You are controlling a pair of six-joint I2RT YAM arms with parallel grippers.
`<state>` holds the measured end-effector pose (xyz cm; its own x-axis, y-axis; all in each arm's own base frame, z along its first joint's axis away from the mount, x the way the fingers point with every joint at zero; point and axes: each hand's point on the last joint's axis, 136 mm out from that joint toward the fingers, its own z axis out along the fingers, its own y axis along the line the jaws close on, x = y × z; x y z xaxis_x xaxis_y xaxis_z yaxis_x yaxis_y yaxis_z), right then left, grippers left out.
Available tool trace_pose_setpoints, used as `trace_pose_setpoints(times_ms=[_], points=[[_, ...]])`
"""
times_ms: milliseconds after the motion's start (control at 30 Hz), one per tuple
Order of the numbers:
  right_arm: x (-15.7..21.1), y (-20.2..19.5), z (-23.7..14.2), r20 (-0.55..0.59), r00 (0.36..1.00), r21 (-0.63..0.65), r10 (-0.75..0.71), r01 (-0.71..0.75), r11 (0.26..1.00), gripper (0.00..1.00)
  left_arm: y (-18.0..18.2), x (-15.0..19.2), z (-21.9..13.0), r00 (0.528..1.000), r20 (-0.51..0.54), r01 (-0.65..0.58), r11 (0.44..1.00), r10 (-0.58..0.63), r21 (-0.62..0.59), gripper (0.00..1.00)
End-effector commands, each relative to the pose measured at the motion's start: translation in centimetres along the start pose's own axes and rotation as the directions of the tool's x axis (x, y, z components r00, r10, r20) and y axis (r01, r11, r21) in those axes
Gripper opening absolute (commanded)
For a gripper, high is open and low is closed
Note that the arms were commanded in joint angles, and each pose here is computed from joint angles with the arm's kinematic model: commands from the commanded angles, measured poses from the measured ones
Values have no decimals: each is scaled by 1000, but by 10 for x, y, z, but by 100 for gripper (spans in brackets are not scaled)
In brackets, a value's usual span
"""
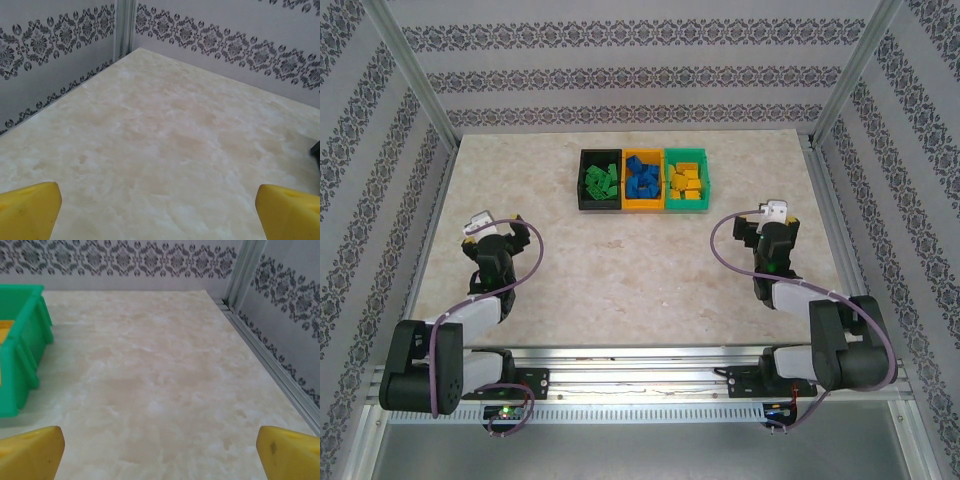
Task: Sort the legos into containers by color
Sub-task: Reset both arms
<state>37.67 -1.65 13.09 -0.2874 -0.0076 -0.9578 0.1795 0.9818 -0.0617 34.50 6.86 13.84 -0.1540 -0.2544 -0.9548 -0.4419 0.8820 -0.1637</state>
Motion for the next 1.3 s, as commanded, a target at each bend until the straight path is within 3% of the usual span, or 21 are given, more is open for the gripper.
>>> trace_pose_setpoints(times_ms=[0,100,333,600,1067,1133,1267], points=[[6,18,2,36,999,-92,-13,16,996,98,-2,-17,4,998,50,-43,999,43,-7,100],[12,30,4,44,998,-151,-35,41,988,98,-4,-17,1,997,61,-50,999,49,16,100],[20,27,12,17,1000,-143,-17,20,990,98,1,4,-3,994,32,-103,994,102,25,100],[21,29,15,21,1000,-154,-15,18,988,98,-13,20,11,985,105,-145,985,135,97,100],[24,28,17,0,1000,-166,-6,6,986,98,-40,48,33,972,-44,-218,952,233,214,99],[24,28,17,2,1000,-168,-6,6,986,98,-43,43,37,973,-8,-226,950,233,214,99],[24,28,17,1,1000,-168,-6,6,986,98,-47,47,40,966,-42,-239,944,254,226,99]])
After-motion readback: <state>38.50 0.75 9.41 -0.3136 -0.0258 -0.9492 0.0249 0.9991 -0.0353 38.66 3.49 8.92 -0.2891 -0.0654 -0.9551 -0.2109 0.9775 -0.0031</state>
